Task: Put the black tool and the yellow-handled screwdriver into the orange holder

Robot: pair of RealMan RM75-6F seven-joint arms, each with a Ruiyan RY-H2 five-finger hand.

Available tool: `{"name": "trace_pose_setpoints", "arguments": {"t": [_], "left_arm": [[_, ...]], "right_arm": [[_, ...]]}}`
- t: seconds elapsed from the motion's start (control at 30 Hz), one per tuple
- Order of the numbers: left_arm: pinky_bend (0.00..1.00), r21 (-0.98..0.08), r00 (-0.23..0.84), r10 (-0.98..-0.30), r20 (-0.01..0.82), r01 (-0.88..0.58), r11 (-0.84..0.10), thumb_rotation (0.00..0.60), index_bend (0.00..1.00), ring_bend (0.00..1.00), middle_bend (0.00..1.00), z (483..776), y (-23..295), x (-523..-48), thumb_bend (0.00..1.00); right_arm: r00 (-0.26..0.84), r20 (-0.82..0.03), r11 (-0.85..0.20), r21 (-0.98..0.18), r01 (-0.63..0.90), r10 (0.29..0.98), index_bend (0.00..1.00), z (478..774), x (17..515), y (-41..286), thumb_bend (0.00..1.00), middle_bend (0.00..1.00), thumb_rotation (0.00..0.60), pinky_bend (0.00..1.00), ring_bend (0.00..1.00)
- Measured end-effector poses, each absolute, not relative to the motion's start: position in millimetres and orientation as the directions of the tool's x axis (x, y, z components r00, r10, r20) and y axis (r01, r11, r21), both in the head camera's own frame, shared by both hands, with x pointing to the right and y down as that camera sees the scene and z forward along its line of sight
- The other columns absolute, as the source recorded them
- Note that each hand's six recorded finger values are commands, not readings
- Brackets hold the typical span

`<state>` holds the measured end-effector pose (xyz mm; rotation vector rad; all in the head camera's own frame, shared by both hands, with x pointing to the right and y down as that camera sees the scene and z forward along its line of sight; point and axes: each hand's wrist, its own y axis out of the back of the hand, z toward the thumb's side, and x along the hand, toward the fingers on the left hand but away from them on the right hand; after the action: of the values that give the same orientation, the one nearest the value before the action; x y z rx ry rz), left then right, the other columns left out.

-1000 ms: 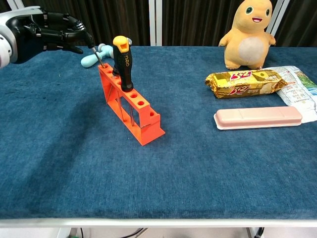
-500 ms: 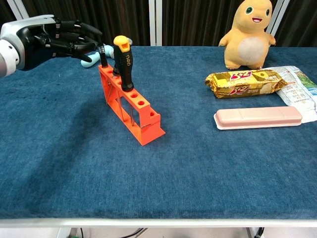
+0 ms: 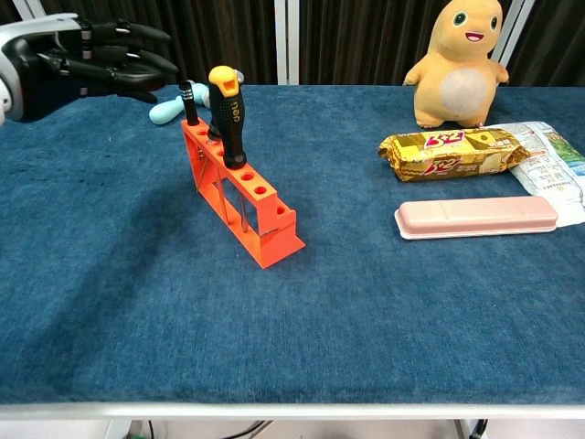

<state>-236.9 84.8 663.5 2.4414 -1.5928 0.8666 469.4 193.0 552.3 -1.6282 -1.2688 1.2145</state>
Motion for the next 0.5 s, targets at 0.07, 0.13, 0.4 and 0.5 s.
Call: {"name": "trace_pose_setpoints", "arguments": {"t": [0.07, 0.13, 0.4, 0.5], "left_arm": [[0.26, -0.247, 0.287, -0.816, 0.503, -0.856, -0.453, 0.600, 0.25, 0.13, 0.26, 659.0, 88.2, -246.7, 0.26], [0.27, -0.301, 0.272, -0.829, 0.489, -0.839, -0.453, 0.600, 0.27, 0.13, 0.26, 653.9, 94.2, -260.5, 0.26], [0.26, -0.643, 0.106, -0.920, 0.377, -0.685, -0.342, 0.600, 0.36, 0.13, 0.26, 628.0, 134.4, -341.5, 0.25], [0.26, -0.797, 0.046, -0.952, 0.302, -0.535, -0.278, 0.597, 0.36, 0.13, 0.25, 613.4, 152.0, -371.9, 0.23]], "right_arm": [[0.068, -0.237, -0.246, -0.928, 0.280, 0.969, 0.00, 551.9, 469.2, 193.3, 0.34, 0.00, 0.600, 0.00, 0.00], [0.068, -0.238, -0.247, -0.928, 0.279, 0.969, 0.00, 552.0, 469.0, 193.5, 0.34, 0.00, 0.600, 0.00, 0.00], [0.060, -0.265, -0.272, -0.932, 0.238, 0.962, 0.00, 556.5, 467.6, 196.6, 0.34, 0.00, 0.600, 0.00, 0.00], [0.043, -0.268, -0.272, -0.942, 0.195, 0.962, 0.00, 557.0, 468.5, 197.6, 0.34, 0.00, 0.600, 0.00, 0.00]]}}
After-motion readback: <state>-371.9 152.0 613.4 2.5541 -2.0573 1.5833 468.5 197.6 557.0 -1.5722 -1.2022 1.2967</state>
